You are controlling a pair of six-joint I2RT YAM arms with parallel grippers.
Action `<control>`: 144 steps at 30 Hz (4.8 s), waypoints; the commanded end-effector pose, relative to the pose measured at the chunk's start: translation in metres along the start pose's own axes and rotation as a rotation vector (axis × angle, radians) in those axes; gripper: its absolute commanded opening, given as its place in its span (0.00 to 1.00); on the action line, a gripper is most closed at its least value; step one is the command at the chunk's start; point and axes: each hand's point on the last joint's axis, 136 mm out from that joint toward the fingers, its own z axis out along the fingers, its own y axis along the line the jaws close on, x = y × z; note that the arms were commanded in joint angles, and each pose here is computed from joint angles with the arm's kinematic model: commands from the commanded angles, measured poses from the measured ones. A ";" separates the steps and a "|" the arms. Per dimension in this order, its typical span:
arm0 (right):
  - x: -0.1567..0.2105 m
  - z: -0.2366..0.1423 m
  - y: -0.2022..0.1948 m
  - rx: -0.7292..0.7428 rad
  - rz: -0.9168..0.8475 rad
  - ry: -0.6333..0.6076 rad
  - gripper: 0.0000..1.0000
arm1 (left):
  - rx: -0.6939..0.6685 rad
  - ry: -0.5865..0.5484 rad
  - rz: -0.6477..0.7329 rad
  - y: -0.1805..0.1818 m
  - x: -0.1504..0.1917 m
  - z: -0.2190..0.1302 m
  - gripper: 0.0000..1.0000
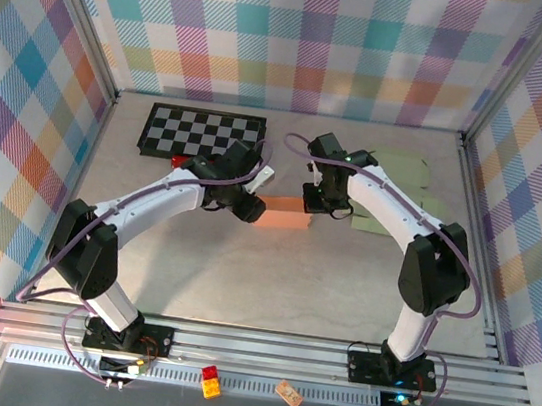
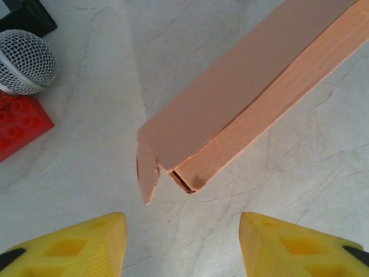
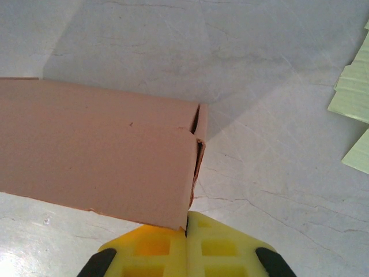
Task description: Fold the paper box
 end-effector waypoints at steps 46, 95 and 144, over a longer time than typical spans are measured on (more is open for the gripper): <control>0.004 0.000 0.008 -0.045 -0.005 0.097 0.00 | 0.148 -0.078 0.117 0.019 -0.014 0.017 0.32; -0.010 -0.005 0.020 -0.052 0.091 0.102 0.00 | 0.155 0.093 -0.328 0.002 -0.014 0.012 0.06; -0.004 0.003 0.015 -0.028 0.091 0.126 0.00 | 0.152 0.288 -0.524 -0.008 -0.001 0.024 0.08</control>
